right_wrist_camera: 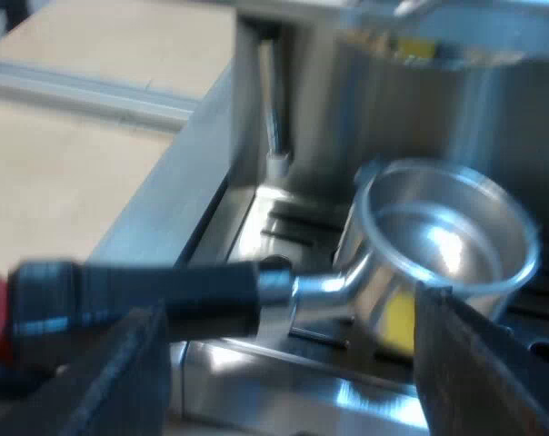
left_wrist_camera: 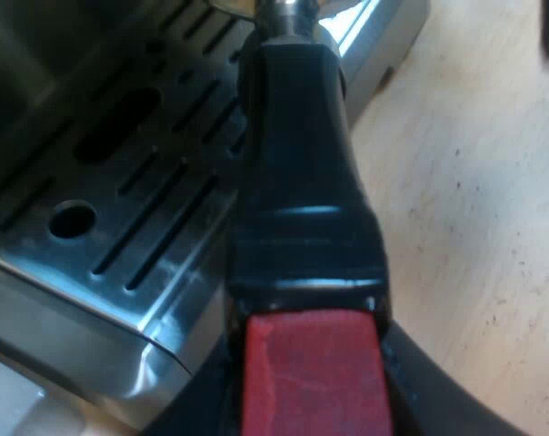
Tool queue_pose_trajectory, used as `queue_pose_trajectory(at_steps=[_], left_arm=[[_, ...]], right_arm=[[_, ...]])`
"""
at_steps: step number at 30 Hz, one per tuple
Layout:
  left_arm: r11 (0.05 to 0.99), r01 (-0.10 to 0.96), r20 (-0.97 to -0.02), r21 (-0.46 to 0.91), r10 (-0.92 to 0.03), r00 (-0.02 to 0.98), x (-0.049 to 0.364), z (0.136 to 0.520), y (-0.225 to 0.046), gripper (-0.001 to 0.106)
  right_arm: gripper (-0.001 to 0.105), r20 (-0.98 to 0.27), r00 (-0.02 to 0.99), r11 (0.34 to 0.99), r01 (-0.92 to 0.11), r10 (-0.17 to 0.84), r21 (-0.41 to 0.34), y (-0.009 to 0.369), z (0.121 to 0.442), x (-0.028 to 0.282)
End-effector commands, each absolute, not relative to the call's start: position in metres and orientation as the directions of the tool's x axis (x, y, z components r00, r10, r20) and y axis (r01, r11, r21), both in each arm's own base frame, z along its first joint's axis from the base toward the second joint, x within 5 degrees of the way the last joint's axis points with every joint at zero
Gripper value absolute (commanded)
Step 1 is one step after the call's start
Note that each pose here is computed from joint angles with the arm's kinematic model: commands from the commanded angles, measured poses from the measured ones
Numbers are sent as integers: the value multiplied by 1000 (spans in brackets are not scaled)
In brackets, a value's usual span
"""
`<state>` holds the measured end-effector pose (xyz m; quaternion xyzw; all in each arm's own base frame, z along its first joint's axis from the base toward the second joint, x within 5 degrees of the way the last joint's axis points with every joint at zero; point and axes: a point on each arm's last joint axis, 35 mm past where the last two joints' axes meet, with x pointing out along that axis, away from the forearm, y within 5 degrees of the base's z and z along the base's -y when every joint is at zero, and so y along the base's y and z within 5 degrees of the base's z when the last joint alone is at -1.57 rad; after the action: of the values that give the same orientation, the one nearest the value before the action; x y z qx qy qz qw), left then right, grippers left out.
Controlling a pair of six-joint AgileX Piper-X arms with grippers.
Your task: Put the handle in the coffee machine
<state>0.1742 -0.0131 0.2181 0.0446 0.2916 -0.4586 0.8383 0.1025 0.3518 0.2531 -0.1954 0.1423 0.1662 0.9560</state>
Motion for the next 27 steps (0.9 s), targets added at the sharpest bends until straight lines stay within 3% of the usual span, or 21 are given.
queue_pose_trajectory(at_steps=[1,11,27], left_arm=[[549,812,-485,-197,-774,406,178,223,-14,0],[556,811,-472,-182,-773,424,186,222,-13,0],[563,796,-480,-223,-774,413,198,210,-12,0]], right_arm=[[59,-247,948,920,-269,200,-286,350,260,105],[59,-184,969,951,-206,165,-230,335,231,103],[59,-103,975,924,-221,198,-312,351,210,118]])
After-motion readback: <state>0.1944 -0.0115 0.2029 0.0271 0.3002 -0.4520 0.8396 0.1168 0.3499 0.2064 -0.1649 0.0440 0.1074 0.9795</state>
